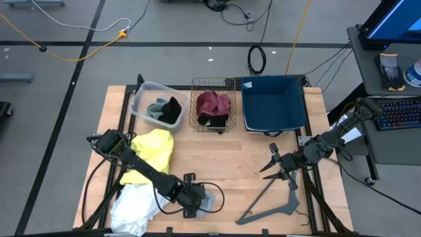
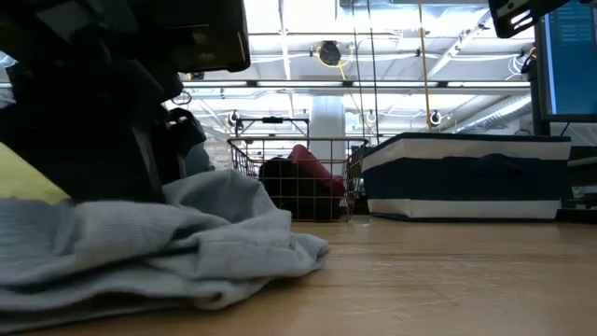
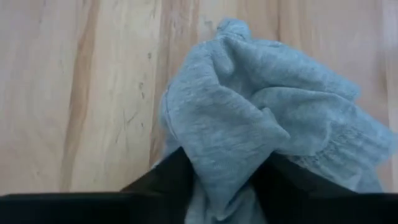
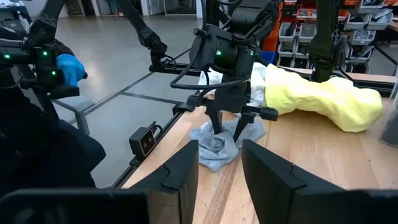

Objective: Pick & Place Cloths
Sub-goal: Put the gray underwear into the wire basket

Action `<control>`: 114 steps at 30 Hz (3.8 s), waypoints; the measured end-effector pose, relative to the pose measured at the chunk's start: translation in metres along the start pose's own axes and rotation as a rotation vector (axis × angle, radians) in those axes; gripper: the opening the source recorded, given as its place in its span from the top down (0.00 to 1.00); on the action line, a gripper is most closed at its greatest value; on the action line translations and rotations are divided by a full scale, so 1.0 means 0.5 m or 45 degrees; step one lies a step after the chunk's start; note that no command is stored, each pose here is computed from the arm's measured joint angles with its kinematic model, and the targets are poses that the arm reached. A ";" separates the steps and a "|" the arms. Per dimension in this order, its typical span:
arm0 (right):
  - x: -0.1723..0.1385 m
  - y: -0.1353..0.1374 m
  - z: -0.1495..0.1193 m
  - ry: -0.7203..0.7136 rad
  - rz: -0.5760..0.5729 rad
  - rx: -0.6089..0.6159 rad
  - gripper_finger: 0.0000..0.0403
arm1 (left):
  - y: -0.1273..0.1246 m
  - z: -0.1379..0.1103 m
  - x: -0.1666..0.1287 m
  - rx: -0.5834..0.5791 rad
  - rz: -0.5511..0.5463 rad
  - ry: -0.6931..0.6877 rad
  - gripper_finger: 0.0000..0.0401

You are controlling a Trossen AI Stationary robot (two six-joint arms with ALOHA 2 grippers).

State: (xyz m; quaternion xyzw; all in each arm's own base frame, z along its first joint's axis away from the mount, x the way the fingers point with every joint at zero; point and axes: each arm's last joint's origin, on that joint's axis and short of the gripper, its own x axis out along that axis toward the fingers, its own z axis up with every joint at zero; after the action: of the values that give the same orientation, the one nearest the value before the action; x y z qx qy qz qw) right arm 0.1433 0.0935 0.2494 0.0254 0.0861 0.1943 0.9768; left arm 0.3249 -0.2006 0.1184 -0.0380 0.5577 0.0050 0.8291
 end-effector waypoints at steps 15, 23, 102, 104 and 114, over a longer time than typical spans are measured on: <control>0.000 0.000 0.000 0.000 0.000 0.000 0.72 | 0.019 0.022 -0.042 0.051 -0.082 -0.026 0.96; 0.000 0.000 0.000 0.002 0.000 0.000 0.72 | 0.032 0.052 -0.159 0.058 -0.127 -0.229 0.98; 0.000 0.000 -0.002 0.011 -0.001 -0.002 0.72 | 0.639 0.193 -0.370 -0.457 0.598 -0.990 0.99; 0.000 0.000 -0.002 0.011 -0.001 -0.004 0.72 | 0.637 0.194 -0.364 -0.455 0.570 -0.976 0.98; 0.000 0.000 -0.001 0.008 -0.002 0.001 0.72 | 0.634 0.211 -0.280 -0.440 0.581 -0.869 0.97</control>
State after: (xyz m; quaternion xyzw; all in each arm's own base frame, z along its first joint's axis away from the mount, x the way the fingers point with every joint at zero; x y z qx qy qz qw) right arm 0.1432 0.0934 0.2489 0.0250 0.0894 0.1937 0.9767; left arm 0.3533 0.1273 0.2691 -0.0481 0.2371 0.2931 0.9250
